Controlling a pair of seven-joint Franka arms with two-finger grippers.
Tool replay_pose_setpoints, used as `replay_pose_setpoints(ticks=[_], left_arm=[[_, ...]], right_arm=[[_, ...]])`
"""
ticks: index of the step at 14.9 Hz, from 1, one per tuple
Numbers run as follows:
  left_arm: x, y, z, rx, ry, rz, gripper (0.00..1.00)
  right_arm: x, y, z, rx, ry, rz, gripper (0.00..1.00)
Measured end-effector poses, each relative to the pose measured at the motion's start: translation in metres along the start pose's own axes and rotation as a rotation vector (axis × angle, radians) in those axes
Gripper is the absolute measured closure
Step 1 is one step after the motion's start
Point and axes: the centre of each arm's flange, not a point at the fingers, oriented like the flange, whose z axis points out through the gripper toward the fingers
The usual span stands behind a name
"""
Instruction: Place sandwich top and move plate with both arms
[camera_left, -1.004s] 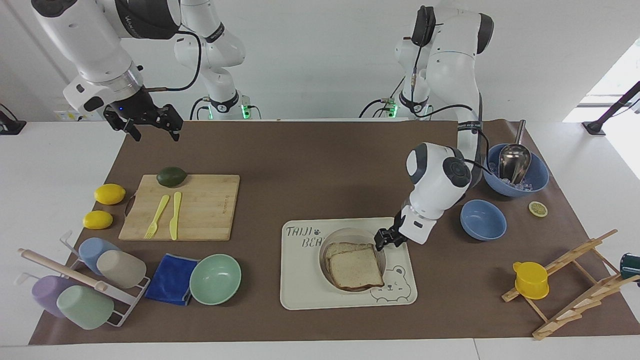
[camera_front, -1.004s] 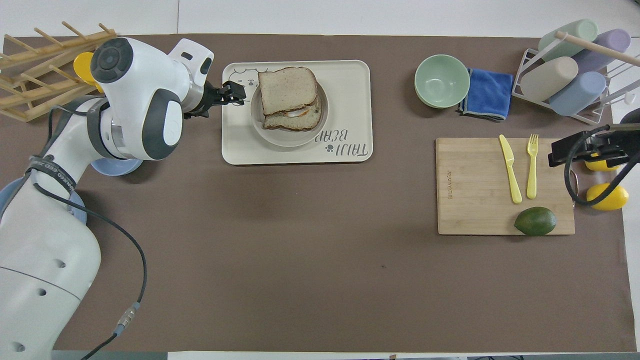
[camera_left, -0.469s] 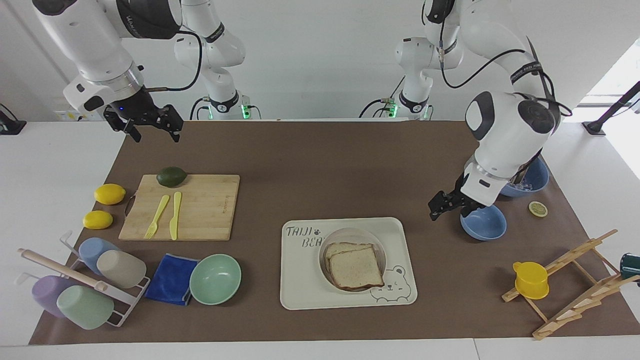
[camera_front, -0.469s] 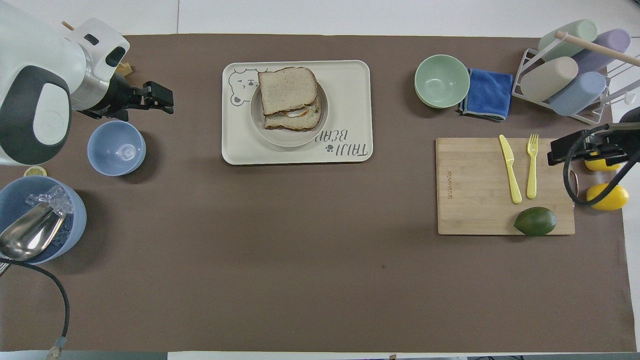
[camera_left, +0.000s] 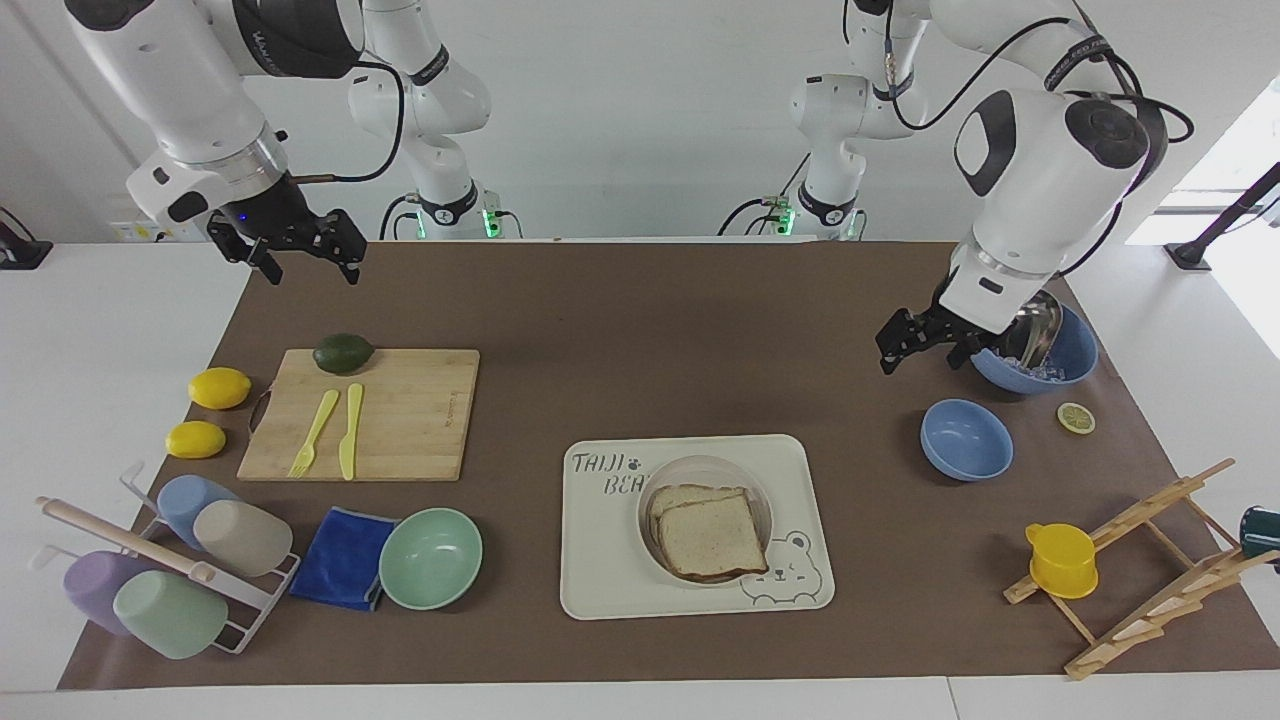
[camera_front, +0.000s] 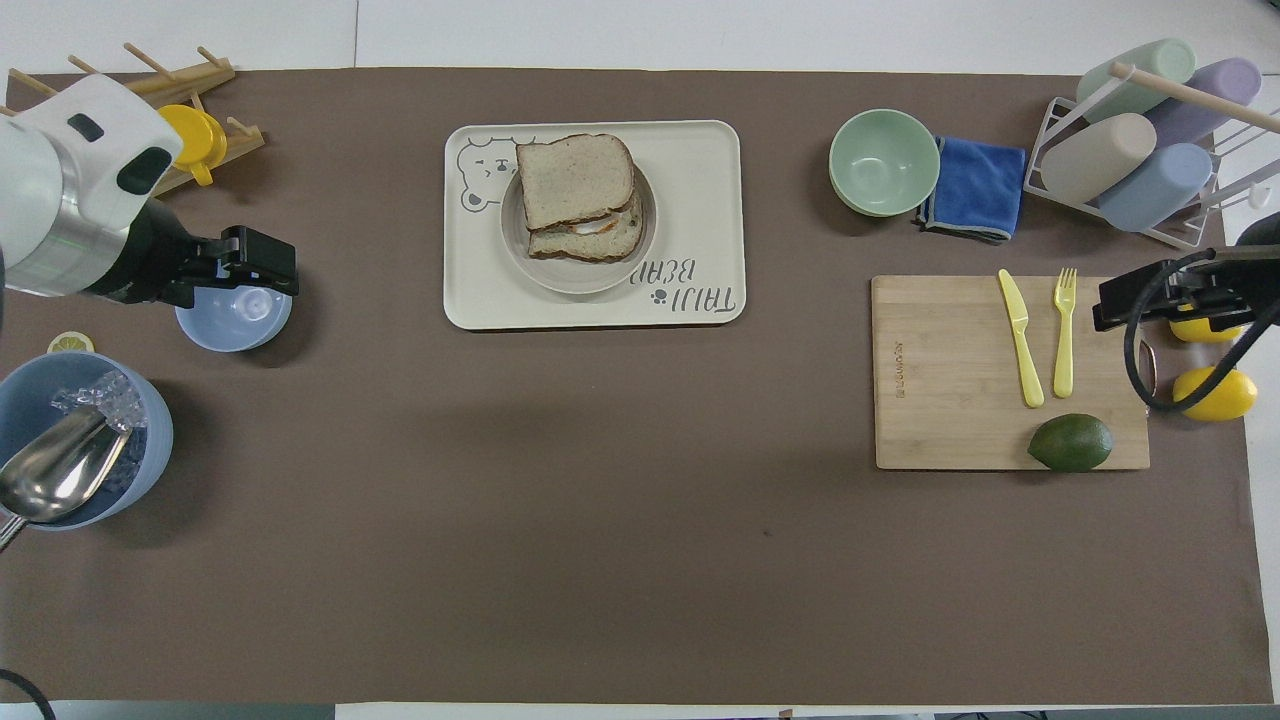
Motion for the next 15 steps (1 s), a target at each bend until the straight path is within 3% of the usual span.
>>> replay_pose_setpoints(ticks=[4, 10, 15], left_arm=[[-0.037, -0.009, -0.006, 0.002, -0.011, -0.001, 0.00], [-0.033, -0.009, -0.010, 0.053, 0.033, 0.017, 0.00], [-0.027, -0.007, -0.019, 0.064, -0.017, 0.016, 0.00]], right_arm=[[0.000, 0.001, 0.000, 0.000, 0.000, 0.002, 0.00], [0.000, 0.000, 0.000, 0.000, 0.000, 0.000, 0.00], [0.000, 0.000, 0.000, 0.000, 0.000, 0.000, 0.00]])
